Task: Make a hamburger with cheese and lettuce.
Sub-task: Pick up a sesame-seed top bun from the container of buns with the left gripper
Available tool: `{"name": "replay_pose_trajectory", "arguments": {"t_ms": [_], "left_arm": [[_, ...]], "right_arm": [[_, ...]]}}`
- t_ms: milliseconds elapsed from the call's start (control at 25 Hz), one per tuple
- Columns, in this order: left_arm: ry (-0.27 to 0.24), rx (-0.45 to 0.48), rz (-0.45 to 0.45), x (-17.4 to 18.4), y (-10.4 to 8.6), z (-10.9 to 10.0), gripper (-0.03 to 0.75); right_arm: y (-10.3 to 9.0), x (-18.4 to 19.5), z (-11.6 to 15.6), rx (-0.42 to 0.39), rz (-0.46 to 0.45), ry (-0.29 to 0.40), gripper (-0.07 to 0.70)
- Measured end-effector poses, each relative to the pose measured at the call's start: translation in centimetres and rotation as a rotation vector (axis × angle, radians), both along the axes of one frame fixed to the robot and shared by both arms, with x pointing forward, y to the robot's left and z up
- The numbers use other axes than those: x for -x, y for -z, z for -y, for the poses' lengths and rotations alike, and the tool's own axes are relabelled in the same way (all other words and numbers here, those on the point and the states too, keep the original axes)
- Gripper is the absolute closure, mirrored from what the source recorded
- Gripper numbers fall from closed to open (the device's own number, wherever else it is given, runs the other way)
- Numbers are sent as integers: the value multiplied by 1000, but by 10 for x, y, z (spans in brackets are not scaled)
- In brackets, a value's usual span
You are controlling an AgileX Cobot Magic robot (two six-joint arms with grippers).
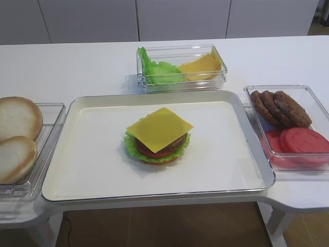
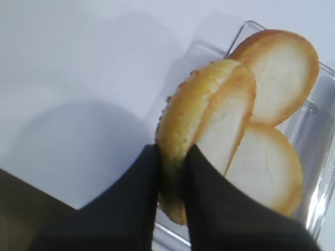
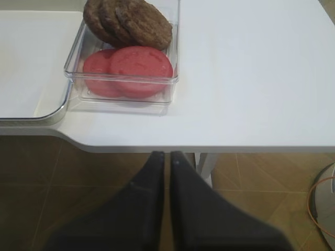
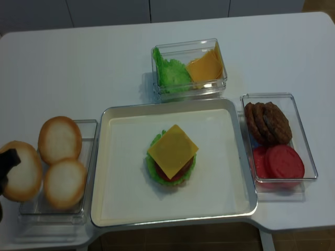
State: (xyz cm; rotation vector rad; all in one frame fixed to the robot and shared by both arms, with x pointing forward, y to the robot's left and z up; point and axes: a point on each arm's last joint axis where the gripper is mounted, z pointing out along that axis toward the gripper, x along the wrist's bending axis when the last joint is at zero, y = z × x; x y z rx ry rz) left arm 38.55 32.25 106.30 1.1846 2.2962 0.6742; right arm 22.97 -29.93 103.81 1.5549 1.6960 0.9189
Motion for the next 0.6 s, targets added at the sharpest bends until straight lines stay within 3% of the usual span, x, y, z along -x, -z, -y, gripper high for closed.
{"name": "replay_pose_trajectory", "arguments": {"t_ms": [240, 600], "left_arm": [[54, -88, 72, 11, -20, -2, 624], [268, -233, 209, 8, -75, 9, 624]], "right_arm": [[0, 0, 0, 0, 0, 0, 604], [0, 0, 0, 0, 0, 0, 604]]}}
